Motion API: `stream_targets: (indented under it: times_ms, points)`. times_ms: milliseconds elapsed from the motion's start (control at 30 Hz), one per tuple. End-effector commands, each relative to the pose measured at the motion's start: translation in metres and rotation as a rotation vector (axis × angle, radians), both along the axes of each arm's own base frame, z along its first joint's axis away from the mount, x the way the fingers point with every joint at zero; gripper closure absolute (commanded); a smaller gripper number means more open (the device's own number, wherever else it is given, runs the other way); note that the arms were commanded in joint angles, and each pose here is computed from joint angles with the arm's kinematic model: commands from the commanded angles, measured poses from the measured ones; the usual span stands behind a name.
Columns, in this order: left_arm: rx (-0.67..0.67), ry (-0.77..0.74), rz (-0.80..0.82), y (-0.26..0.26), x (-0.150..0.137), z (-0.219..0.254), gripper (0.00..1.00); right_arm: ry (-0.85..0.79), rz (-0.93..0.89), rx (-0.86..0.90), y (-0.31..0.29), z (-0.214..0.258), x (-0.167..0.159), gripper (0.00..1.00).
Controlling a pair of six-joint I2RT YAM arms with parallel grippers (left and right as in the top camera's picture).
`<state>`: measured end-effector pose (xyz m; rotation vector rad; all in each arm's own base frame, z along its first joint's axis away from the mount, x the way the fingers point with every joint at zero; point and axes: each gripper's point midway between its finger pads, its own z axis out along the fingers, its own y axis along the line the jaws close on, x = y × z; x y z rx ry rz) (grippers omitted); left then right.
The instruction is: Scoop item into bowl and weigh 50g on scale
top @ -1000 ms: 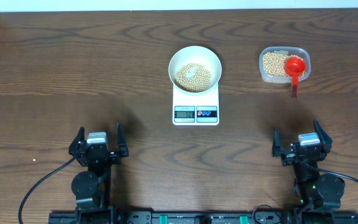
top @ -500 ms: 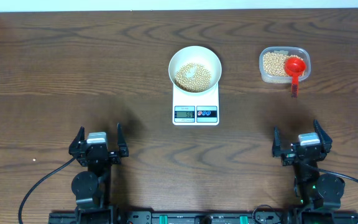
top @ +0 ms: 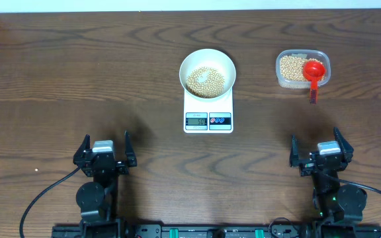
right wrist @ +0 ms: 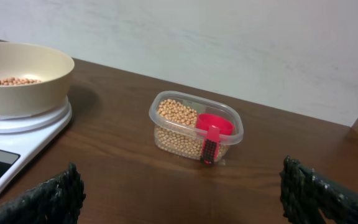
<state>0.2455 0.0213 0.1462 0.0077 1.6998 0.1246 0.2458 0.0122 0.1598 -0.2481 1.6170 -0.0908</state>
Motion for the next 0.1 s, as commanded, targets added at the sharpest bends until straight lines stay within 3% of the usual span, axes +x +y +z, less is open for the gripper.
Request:
stream_targets:
  times_ms: [0,67]
  points:
    - [-0.001,0.054,-0.030,-0.0049,-0.0012,-0.0154,0.02,-0.002,0.005,-0.004,0.0012,-0.0004,-0.0003,0.01]
    - [-0.001,0.054,-0.030,-0.0049,-0.0012,-0.0154,0.02,-0.002,0.005,-0.004,0.0013,-0.0004,-0.0003,0.01]
